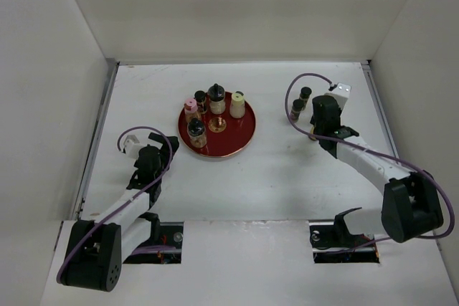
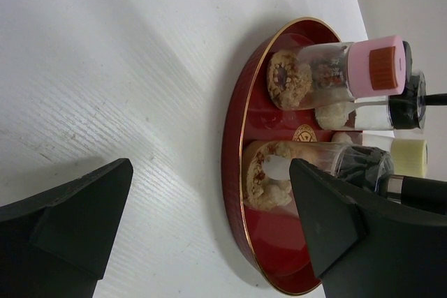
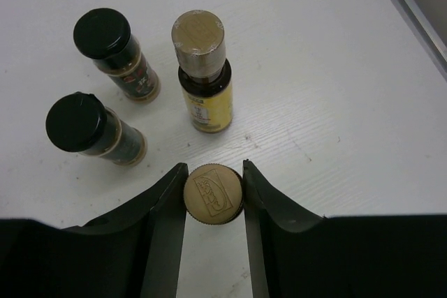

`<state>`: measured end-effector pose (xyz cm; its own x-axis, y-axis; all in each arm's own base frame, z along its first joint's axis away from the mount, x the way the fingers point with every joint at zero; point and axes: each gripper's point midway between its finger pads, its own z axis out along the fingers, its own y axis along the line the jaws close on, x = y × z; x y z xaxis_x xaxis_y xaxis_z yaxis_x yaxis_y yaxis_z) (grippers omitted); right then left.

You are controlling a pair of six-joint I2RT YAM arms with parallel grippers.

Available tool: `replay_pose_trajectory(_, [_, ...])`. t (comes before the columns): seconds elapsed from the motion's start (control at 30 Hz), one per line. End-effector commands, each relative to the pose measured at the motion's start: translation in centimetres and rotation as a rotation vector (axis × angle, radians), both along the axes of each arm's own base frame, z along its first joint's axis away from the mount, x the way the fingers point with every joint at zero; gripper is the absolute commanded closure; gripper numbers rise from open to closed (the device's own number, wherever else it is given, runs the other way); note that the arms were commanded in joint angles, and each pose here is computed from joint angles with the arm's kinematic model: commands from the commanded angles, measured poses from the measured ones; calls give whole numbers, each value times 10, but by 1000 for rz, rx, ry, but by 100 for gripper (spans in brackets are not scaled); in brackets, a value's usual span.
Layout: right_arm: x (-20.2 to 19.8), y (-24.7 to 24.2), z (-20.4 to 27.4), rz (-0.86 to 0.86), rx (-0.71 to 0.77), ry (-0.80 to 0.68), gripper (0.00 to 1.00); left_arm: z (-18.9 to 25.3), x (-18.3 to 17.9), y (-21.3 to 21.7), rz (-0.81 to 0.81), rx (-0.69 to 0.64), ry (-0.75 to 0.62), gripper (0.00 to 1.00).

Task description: Organize the condiment bottles

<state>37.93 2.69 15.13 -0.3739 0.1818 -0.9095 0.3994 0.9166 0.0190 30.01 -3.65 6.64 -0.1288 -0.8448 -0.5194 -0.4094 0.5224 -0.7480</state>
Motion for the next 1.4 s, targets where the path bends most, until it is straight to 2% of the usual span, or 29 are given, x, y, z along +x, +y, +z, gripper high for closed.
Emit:
replay_pose_trajectory(0.0, [10, 1, 22, -14, 23, -60, 64, 26, 11, -2, -6, -2, -90, 0])
replay_pose_trajectory(0.13, [1, 3, 54, -16, 23, -143, 67, 24, 12, -3, -11, 0, -84, 0])
replay_pose_trajectory(0.33, [-18, 39, 105, 106, 59, -223, 67, 23, 12, -4, -8, 4, -78, 0])
replay_pose_trajectory(0.4, [-20, 63, 114, 174, 82, -238, 67, 25, 13, -5, -13, 1, -85, 0])
replay_pose_trajectory(0.63, [-3, 197, 133, 491, 217, -291, 67, 26, 12, -4, -10, 2, -90, 0])
replay_pose_trajectory(0.83, [12, 290, 136, 643, 200, -291, 68, 24, 12, -5, -12, 5, -82, 0])
replay_pose_trajectory(1.03, [36, 355, 116, 735, 170, -268, 68, 22, 12, -6, -18, 4, -76, 0])
replay_pose_trajectory(1.37, [62, 391, 93, 734, 166, -265, 68, 24, 12, -9, -32, -2, -83, 0])
